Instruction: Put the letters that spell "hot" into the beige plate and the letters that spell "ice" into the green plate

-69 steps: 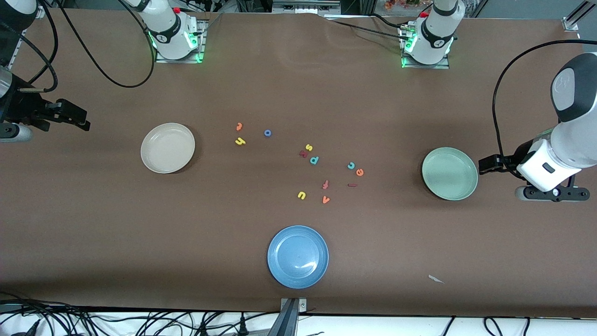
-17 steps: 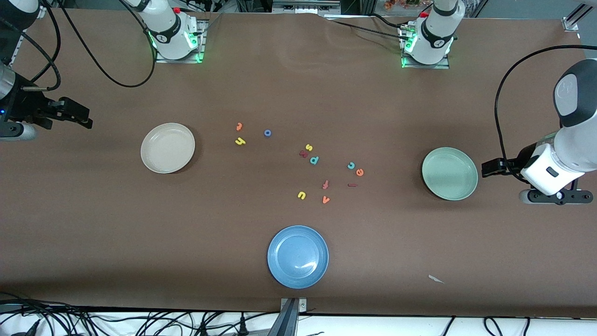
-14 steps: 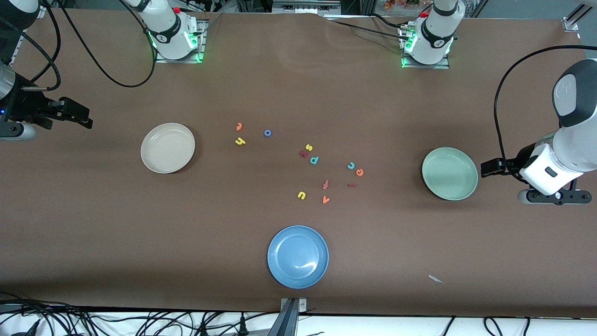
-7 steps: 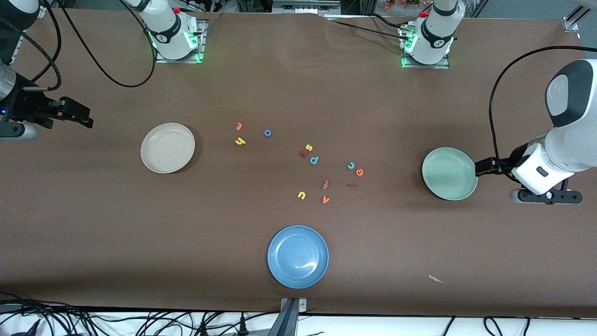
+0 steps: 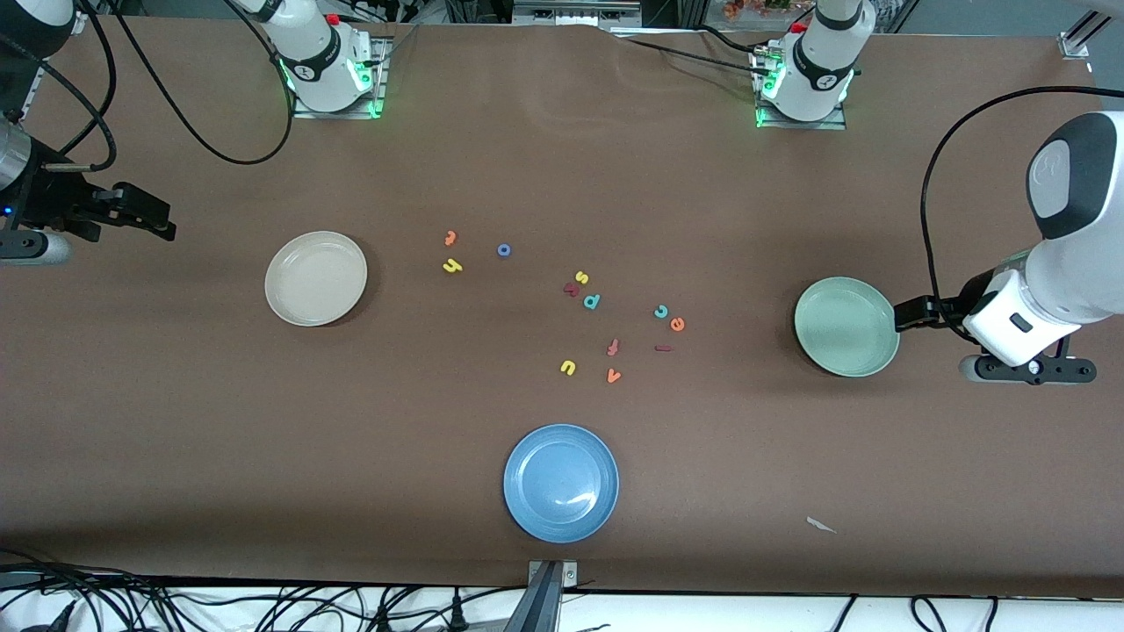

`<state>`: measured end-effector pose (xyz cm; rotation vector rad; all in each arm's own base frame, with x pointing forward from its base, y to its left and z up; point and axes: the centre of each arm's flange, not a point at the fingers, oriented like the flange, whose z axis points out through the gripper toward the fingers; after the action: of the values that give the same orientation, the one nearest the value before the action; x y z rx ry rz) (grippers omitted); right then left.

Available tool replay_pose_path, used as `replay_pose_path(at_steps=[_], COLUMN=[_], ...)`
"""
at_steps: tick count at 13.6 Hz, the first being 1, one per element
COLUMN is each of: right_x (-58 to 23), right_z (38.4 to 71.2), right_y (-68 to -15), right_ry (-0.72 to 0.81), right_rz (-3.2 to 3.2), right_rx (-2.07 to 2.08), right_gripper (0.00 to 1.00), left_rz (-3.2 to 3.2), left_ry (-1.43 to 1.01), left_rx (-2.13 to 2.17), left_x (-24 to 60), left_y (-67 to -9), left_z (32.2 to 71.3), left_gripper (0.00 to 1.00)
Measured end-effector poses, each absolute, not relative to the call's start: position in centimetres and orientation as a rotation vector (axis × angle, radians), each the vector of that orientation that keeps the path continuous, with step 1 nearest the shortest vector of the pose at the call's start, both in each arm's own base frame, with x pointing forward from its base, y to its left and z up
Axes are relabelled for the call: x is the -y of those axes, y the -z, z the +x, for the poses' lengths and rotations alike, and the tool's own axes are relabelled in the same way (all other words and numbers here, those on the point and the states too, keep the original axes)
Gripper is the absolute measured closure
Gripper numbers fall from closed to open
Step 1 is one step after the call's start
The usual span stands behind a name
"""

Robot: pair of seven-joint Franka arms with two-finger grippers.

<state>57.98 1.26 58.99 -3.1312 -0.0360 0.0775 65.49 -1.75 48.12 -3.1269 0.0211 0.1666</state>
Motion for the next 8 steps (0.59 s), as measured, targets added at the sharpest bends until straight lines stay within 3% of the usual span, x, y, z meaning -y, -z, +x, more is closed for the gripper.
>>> replay_pose_path(at_steps=[8], right_x=[-1.26], right_z=[57.96], right_y=[-58.85], right_ry=[-0.087], right_rz=[-3.131], right_rx=[0.036], right_gripper=[0.00], left_rz=[-3.127], left_ry=[-0.169], left_rx=[-0.021], left_x=[1.74], left_y=[-48.02], left_z=[65.49], left_gripper=[0.00])
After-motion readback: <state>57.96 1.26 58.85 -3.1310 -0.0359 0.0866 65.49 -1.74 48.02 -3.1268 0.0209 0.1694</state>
